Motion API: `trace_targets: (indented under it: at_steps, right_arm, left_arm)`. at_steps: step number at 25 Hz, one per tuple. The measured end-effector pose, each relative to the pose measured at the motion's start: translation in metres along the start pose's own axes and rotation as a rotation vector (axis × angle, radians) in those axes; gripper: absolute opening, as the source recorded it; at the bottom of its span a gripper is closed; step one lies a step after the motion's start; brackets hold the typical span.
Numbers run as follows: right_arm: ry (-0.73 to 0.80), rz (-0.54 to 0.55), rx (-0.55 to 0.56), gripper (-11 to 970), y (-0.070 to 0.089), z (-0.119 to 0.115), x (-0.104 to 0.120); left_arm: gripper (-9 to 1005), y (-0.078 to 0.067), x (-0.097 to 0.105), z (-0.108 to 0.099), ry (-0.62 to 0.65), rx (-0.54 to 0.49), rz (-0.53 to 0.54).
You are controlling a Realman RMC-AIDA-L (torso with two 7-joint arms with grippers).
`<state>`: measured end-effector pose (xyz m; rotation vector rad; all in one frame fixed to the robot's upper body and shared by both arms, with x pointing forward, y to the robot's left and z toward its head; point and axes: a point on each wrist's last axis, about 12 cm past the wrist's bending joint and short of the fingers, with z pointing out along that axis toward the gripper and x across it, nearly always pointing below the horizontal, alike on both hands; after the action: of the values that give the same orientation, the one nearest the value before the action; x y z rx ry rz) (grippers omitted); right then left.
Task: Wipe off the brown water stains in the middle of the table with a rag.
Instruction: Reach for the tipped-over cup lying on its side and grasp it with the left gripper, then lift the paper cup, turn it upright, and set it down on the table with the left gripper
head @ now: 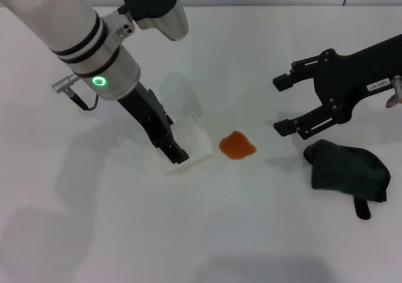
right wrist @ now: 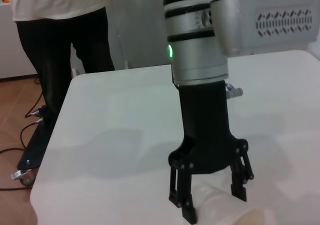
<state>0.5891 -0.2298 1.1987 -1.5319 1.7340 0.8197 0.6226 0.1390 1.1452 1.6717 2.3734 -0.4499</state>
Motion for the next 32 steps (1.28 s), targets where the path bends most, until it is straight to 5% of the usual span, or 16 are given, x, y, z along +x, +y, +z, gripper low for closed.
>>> trace_targets:
  at_steps: [32]
  right_arm:
    - [0.010,-0.021,-0.017,869,0.001,0.007,-0.003]
  left_arm:
    - [743,-0.001,0.003,0.023,-0.044,-0.054,0.037]
